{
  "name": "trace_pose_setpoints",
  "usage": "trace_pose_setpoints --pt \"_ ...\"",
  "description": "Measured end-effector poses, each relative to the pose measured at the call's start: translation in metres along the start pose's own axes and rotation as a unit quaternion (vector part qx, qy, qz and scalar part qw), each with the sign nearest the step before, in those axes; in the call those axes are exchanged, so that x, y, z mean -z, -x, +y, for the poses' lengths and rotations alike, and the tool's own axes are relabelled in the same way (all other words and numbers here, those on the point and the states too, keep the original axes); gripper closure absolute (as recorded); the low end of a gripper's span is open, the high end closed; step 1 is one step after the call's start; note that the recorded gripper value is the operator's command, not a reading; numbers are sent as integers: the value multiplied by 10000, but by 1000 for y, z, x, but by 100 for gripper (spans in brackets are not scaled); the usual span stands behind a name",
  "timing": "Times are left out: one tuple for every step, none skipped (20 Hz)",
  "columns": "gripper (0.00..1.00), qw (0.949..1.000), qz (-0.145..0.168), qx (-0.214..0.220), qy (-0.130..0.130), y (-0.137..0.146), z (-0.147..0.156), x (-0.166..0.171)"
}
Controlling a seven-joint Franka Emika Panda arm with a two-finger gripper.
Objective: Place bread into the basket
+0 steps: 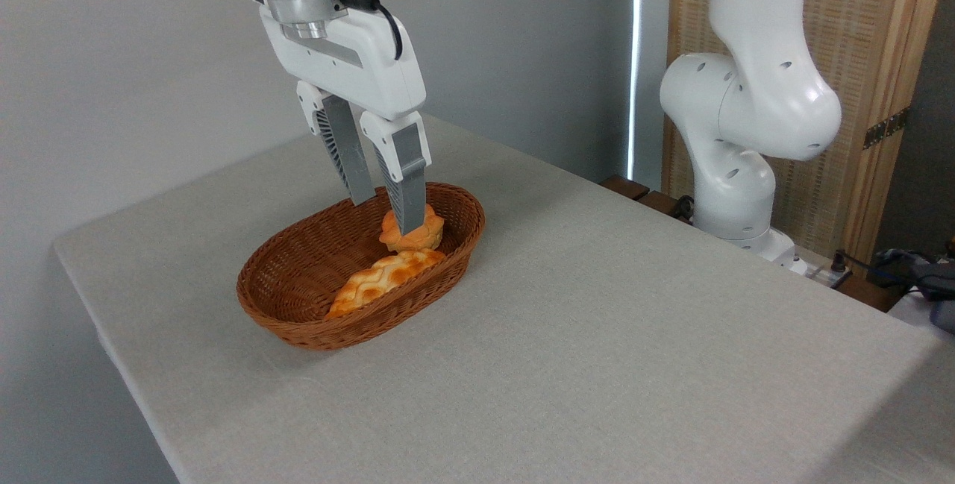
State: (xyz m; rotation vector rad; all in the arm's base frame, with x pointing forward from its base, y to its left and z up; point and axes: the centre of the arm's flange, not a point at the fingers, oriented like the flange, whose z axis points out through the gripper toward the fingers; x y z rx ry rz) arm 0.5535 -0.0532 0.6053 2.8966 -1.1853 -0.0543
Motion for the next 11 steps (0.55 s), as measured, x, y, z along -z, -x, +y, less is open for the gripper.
trace_pose_setpoints --pt "0 10000 24 8 -20 1 0 1" --pt "0 10000 47 16 -40 2 -1 2" --pt "0 9999 75 27 -64 3 -1 3" --pt "0 9999 99 35 -84 4 -2 4" --pt "0 9999 109 40 -93 4 -2 5" --pt "0 9999 111 43 -96 5 -2 5" --pt "0 9999 111 44 -96 5 -2 5" --pt "0 9999 111 45 -96 5 -1 5" --pt "0 9999 109 45 -95 6 -1 5" --pt "0 9999 107 45 -93 6 -1 4" --pt "0 9999 104 45 -91 6 -1 4"
